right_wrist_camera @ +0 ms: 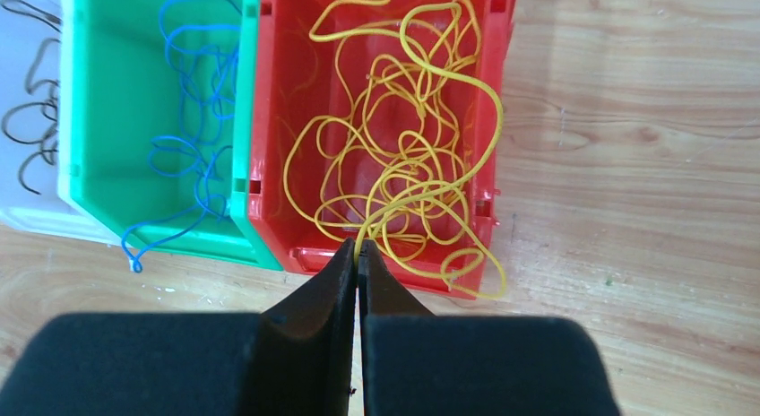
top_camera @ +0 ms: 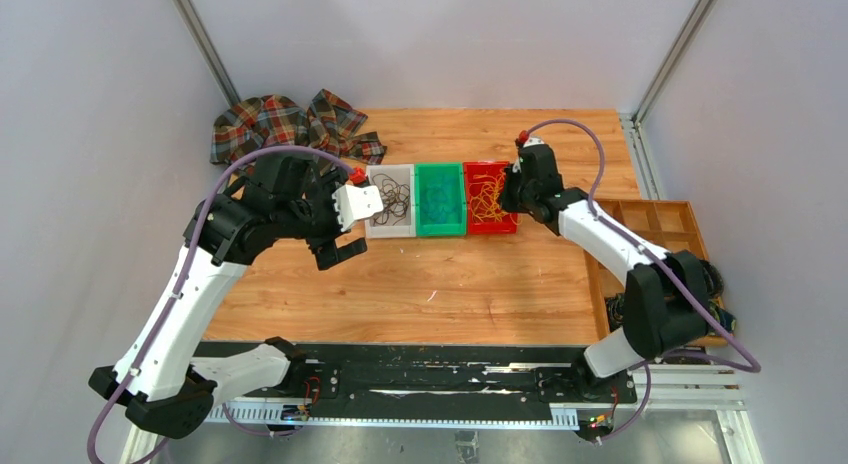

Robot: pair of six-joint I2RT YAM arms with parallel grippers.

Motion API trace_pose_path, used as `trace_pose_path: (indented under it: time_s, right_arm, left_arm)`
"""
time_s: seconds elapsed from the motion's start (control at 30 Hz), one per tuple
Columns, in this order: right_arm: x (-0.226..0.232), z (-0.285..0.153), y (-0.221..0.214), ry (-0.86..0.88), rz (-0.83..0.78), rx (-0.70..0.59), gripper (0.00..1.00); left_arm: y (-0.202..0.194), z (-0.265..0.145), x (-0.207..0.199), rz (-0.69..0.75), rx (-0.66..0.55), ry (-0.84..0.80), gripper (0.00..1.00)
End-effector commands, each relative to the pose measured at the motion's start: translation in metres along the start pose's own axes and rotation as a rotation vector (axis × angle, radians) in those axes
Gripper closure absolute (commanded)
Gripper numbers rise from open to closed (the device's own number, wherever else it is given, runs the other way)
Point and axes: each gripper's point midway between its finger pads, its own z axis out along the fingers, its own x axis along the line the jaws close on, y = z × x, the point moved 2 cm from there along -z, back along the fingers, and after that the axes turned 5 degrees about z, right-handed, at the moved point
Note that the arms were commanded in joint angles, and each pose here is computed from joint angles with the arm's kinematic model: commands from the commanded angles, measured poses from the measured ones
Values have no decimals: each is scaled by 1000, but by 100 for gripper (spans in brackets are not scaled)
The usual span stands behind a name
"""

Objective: Untangle the cables

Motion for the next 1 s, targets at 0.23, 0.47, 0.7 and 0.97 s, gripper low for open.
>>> trace_pose_path:
  time_s: [0.23,0.47,0.7,0.97]
  right_arm:
    - [24,33,5,-18,-38,81,99]
    - [29,62,12,-35,-44,116,99]
    - [13,69,-9,-91,-53,150,75]
    - [21,31,29,-71,-55,-5,37]
  left_arm:
    - [9,-10,6,22,-32,41,2]
    - [6,-7,7,18,-23,53,2]
    - [1,-1,10,10,-14,79,2]
    - [-2,11,23,-36,-13,128,2]
